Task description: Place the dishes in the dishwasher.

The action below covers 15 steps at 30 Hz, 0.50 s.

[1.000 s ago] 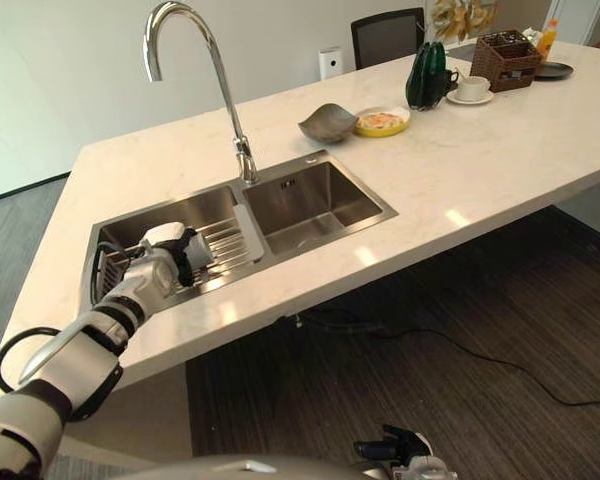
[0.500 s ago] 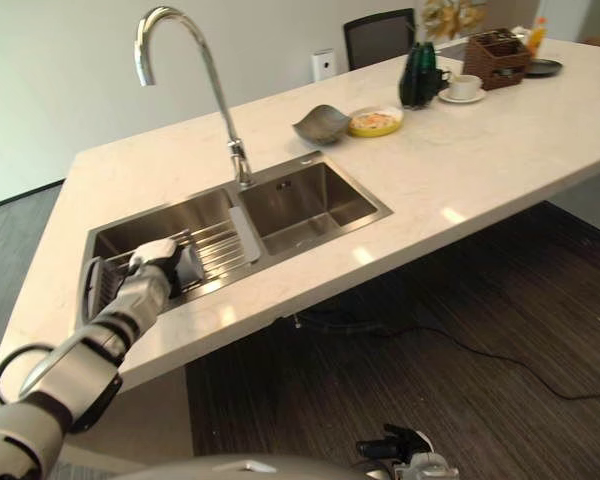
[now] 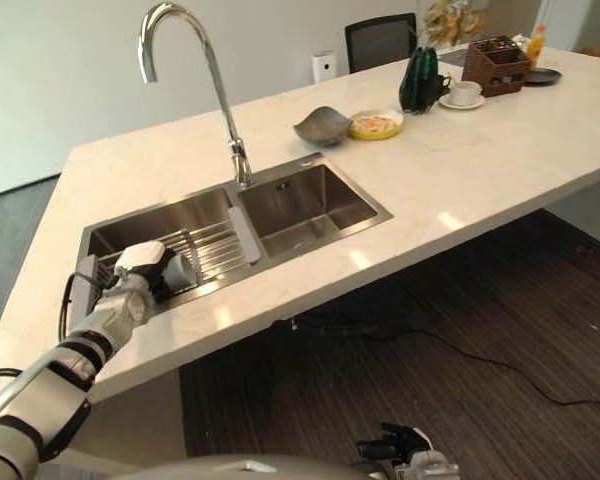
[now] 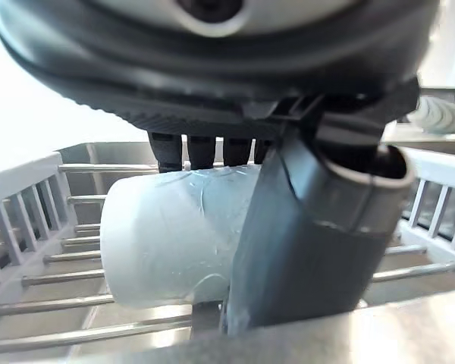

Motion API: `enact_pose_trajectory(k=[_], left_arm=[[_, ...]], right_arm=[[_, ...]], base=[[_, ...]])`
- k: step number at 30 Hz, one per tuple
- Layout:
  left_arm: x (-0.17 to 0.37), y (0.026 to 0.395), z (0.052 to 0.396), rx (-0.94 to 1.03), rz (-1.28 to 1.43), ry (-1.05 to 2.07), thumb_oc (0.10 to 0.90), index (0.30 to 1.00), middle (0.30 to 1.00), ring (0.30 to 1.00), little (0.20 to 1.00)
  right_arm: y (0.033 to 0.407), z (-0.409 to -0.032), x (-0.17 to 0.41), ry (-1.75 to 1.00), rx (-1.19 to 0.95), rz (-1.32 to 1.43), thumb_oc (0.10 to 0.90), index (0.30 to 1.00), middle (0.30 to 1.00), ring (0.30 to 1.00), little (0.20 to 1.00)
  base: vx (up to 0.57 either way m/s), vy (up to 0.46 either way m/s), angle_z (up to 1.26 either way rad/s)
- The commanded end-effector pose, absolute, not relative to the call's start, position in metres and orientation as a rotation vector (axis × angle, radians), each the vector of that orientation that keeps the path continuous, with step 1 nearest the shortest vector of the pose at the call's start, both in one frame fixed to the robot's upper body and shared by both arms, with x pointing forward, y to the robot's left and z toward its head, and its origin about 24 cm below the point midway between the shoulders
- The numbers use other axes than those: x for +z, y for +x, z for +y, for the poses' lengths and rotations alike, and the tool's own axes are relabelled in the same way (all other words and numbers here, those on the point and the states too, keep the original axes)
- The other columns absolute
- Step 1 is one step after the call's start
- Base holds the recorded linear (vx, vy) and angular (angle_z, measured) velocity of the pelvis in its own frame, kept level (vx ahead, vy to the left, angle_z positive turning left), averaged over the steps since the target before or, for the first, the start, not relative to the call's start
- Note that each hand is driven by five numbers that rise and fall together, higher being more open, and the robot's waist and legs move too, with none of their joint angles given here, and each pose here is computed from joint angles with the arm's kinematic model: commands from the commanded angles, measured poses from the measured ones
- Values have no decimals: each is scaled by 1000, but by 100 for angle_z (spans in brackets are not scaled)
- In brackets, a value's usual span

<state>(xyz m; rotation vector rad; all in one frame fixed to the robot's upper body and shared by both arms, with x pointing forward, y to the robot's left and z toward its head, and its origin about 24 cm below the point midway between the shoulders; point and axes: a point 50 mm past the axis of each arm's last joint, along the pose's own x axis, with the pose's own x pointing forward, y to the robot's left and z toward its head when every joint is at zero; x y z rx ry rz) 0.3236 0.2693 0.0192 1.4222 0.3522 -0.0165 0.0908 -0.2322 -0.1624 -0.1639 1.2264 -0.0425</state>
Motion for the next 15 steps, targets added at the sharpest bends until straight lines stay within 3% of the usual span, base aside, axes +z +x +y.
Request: enact_pose_trajectory(k=[1, 6, 8, 15], left_arm=[[62, 338, 257, 108, 60, 1373, 400, 300, 300, 300, 300], [120, 355, 229, 224, -253, 1287, 400, 300, 300, 300, 300], [171, 359, 210, 324, -451, 1092, 400, 300, 300, 300, 300], [235, 336, 162, 251, -777, 882, 400, 300, 300, 300, 300]], right_arm=[[83, -223, -167, -162, -30, 1266, 800, 900, 900, 900, 900], [76, -218, -169, -160, -8, 1287, 800, 900, 900, 900, 900], [76, -213, -170, -155, -10, 1275, 800, 900, 900, 900, 900], [81, -212, -169, -167, -20, 1260, 800, 900, 900, 900, 900]], base=[[-26, -9, 18], [-12, -5, 31], [-7, 3, 13], [1, 5, 5]])
